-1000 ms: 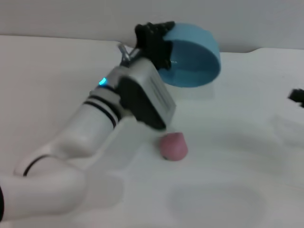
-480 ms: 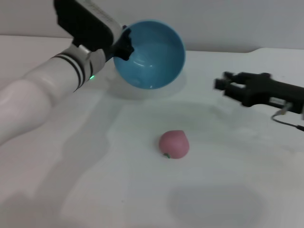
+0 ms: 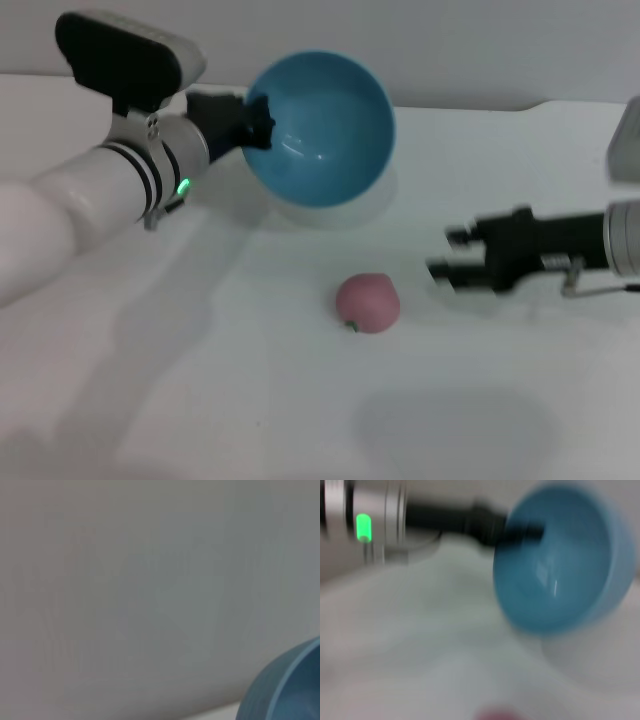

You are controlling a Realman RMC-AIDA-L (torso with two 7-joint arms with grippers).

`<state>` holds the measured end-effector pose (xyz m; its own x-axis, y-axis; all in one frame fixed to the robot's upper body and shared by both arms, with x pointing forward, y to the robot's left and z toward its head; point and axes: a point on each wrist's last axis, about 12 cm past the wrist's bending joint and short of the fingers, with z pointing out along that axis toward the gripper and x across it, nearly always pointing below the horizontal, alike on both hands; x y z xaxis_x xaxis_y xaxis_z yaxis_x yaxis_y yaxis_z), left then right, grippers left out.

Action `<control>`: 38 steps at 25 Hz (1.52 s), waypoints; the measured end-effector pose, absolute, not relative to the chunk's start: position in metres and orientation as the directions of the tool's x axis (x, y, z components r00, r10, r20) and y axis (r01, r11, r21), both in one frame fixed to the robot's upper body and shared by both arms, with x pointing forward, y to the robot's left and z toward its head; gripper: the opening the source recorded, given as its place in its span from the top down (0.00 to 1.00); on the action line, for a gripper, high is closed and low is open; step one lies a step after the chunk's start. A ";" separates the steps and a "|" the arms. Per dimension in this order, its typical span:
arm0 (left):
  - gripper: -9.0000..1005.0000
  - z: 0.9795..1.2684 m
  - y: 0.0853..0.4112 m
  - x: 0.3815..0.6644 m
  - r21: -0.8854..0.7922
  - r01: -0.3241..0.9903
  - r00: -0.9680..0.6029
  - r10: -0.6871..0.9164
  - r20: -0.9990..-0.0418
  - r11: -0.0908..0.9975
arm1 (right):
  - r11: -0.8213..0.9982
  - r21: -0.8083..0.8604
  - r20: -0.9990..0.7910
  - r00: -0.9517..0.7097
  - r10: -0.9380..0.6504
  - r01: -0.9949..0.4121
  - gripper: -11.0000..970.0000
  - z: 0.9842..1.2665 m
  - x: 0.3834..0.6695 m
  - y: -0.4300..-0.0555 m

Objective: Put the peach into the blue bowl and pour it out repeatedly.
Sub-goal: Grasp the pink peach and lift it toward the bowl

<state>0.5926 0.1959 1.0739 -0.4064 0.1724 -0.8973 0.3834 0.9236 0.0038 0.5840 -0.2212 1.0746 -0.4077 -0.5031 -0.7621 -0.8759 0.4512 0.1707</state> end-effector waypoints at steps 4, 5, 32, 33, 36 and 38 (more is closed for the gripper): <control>0.99 1.061 0.202 0.586 -0.225 0.280 -0.558 -0.032 -0.829 0.933 | 0.376 0.092 -0.667 -0.338 -0.664 -0.922 0.43 1.064 0.576 -0.221; 0.99 1.057 0.205 0.582 -0.259 0.252 -0.584 -0.067 -0.809 0.933 | 0.364 0.085 -0.662 -0.326 -0.675 -0.927 0.43 1.063 0.575 -0.221; 0.99 1.058 0.208 0.579 -0.431 0.156 -0.645 -0.238 -0.726 0.889 | 0.220 -0.180 -0.793 0.009 -0.609 -0.959 0.41 1.042 0.571 -0.167; 0.99 1.060 0.209 0.580 -0.434 0.160 -0.646 -0.239 -0.725 0.886 | 0.224 -0.180 -0.795 0.008 -0.607 -0.958 0.41 1.040 0.570 -0.165; 0.99 1.065 0.209 0.581 -0.440 0.173 -0.644 -0.237 -0.727 0.881 | 0.238 -0.192 -0.774 -0.002 -0.633 -0.952 0.41 1.032 0.568 -0.160; 0.99 1.068 0.209 0.581 -0.441 0.180 -0.641 -0.236 -0.730 0.879 | 0.244 -0.184 -0.768 -0.016 -0.640 -0.952 0.41 1.027 0.566 -0.158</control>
<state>0.5810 0.2090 1.0682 -0.6414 -0.2357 -0.7301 0.1795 0.8791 -0.4415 0.5658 -0.1581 1.0273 -0.0158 -0.6404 -0.7678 -0.9521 0.2441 -0.1840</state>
